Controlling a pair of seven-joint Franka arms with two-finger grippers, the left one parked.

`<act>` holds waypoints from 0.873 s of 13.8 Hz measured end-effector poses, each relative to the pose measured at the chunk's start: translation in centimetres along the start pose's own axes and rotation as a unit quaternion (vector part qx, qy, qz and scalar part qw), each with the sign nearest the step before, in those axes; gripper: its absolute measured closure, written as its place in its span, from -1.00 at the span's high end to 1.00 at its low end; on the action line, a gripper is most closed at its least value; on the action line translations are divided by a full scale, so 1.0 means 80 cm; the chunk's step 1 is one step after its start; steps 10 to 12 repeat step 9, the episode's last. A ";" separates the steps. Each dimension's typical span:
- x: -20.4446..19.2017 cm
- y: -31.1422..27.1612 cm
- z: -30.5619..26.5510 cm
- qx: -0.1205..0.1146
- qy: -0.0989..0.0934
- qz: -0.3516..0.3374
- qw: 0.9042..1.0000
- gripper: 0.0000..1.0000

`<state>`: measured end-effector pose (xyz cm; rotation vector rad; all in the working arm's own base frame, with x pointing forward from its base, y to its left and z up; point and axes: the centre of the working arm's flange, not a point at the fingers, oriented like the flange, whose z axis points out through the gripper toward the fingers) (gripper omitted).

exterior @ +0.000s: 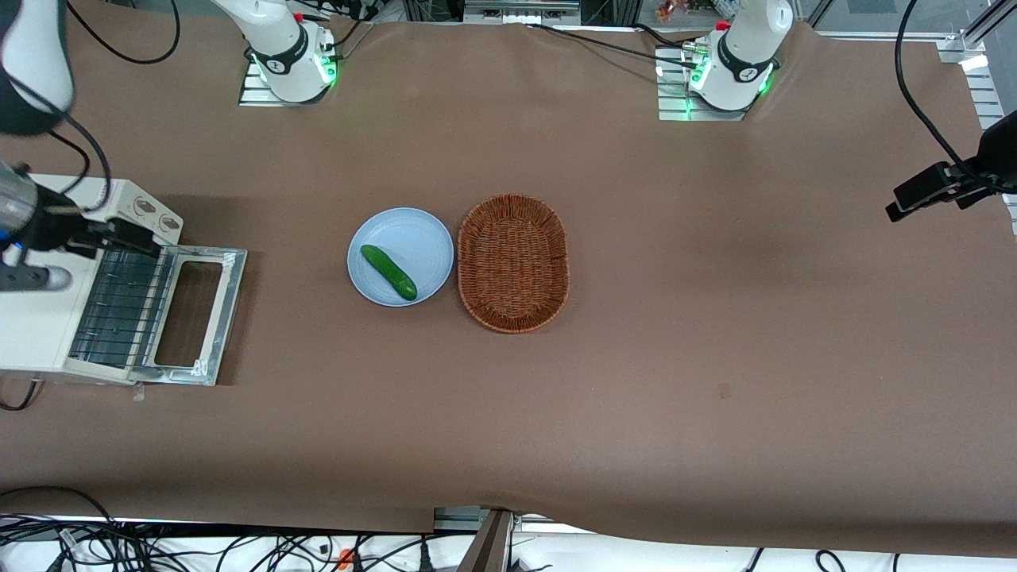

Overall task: Open oven door with right arm only
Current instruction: 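Release the lowered door and lift the right gripper away from the oven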

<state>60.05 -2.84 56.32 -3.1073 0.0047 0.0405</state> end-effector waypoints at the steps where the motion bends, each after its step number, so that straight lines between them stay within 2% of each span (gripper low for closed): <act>1: -0.017 0.007 -0.015 0.002 0.000 0.005 1.000 1.00; 4: -0.061 0.019 -0.015 0.008 -0.018 0.014 1.000 1.00; 7: -0.067 0.017 -0.002 0.010 -0.043 0.013 0.999 1.00; 12: -0.066 0.017 0.003 0.010 -0.048 0.013 0.999 1.00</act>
